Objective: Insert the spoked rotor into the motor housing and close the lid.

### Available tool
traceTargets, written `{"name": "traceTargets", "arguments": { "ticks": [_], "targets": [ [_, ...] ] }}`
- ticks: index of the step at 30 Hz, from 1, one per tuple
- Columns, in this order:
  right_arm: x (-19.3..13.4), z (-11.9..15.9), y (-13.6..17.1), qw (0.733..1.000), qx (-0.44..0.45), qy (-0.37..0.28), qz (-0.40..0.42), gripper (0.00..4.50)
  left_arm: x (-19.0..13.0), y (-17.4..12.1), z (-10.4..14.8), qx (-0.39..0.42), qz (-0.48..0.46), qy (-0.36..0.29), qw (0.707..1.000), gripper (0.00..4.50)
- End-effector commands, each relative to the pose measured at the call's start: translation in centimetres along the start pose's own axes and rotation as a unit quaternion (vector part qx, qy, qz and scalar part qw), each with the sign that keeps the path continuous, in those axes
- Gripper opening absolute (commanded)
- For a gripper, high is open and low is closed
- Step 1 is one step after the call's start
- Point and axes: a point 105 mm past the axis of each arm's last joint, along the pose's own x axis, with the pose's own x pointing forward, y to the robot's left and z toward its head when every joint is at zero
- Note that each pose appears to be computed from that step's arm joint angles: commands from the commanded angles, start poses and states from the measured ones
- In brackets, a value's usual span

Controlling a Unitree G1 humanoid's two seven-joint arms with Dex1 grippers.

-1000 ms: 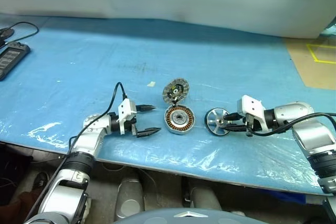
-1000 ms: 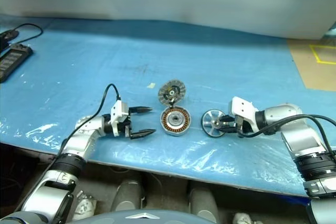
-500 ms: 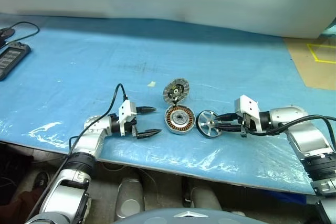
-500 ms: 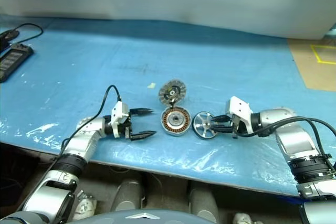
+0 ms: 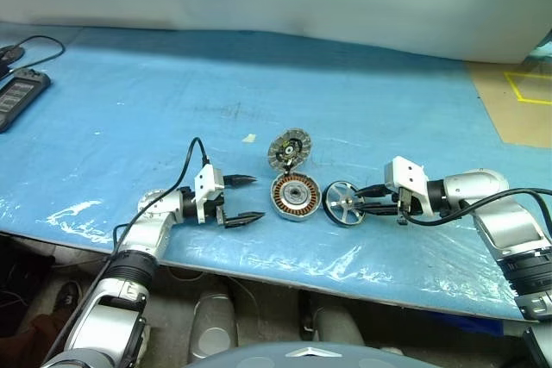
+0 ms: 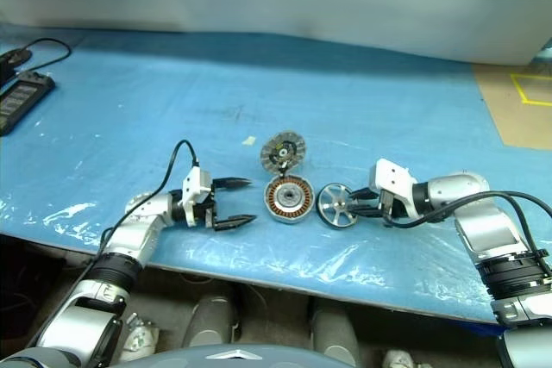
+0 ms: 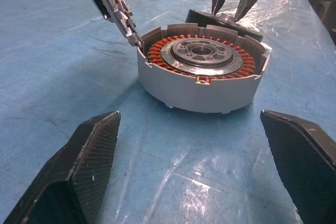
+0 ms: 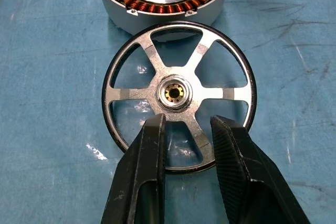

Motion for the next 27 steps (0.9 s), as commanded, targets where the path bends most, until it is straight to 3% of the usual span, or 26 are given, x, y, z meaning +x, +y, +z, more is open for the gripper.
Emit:
{"name": "traceTargets", "arguments": {
  "ticks": [1, 27],
  "targets": [
    [-0.2, 0.2, 0.3, 1.0, -0.005, 0.003, 0.0, 1.37, -0.3, 0.2, 0.1, 0.006, 0.007, -0.004, 1.0, 4.5],
    [0.3, 2.2, 1.5, 0.997, -0.073, 0.029, -0.021, 1.37, -0.5, -0.3, -1.0, -0.001, 0.007, 0.003, 1.0, 4.5]
  ]
}}
